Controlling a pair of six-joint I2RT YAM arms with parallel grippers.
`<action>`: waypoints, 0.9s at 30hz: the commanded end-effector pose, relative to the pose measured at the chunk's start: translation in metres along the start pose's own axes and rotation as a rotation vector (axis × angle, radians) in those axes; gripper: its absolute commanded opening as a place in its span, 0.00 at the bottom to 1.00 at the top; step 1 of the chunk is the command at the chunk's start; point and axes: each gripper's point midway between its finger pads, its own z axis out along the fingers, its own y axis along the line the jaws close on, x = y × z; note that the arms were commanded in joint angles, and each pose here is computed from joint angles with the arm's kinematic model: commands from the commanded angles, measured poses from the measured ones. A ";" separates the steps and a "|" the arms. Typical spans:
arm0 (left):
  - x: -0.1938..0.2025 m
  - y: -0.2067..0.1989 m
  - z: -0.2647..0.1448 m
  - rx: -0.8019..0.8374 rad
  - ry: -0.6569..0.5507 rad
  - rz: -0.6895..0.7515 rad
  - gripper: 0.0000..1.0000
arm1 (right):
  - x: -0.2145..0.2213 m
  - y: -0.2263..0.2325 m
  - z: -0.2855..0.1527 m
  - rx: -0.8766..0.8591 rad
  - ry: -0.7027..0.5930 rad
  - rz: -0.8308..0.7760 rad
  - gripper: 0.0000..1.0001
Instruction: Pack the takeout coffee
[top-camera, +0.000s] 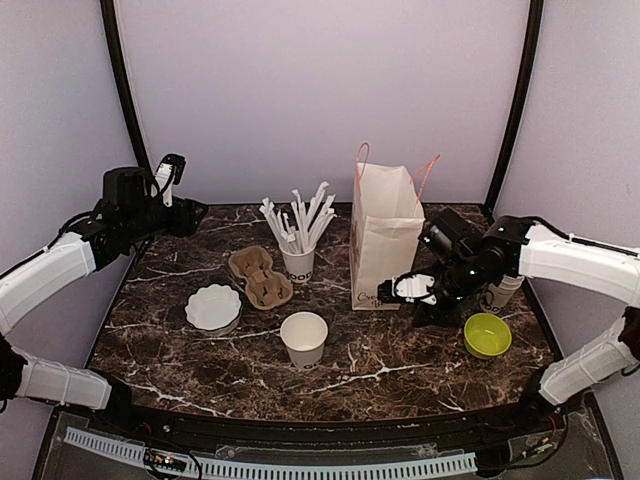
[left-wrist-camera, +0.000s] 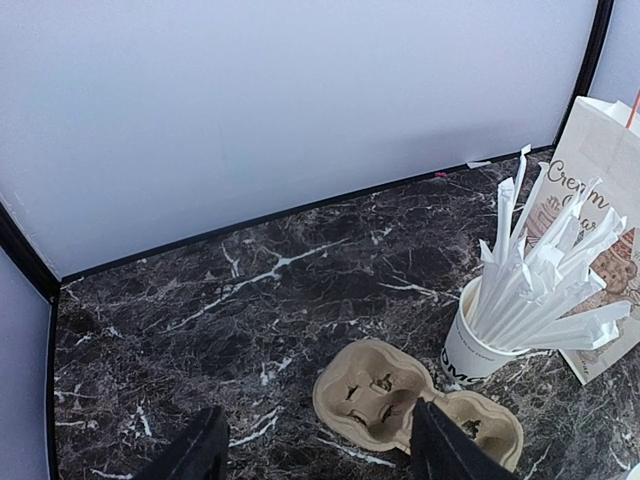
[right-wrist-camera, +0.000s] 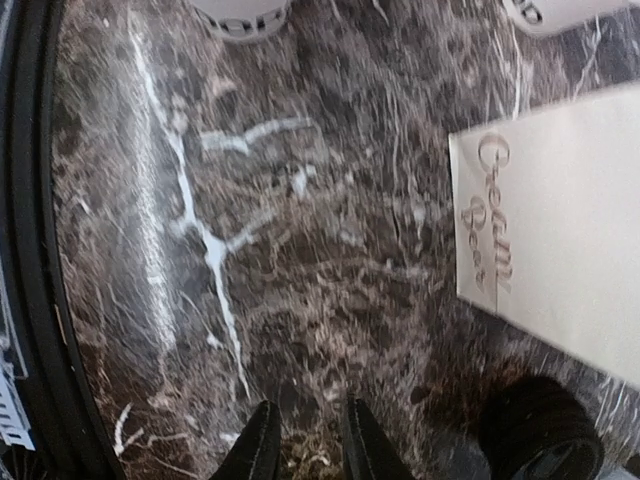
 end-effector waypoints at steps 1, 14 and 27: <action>-0.016 0.003 -0.007 -0.015 -0.038 0.005 0.64 | 0.041 -0.027 -0.005 0.106 0.039 0.094 0.20; -0.016 0.002 -0.007 -0.006 -0.038 0.001 0.65 | 0.124 -0.136 -0.010 0.317 0.142 0.466 0.25; -0.017 -0.001 -0.008 0.012 -0.042 -0.008 0.64 | 0.129 -0.147 0.008 0.296 0.161 0.500 0.30</action>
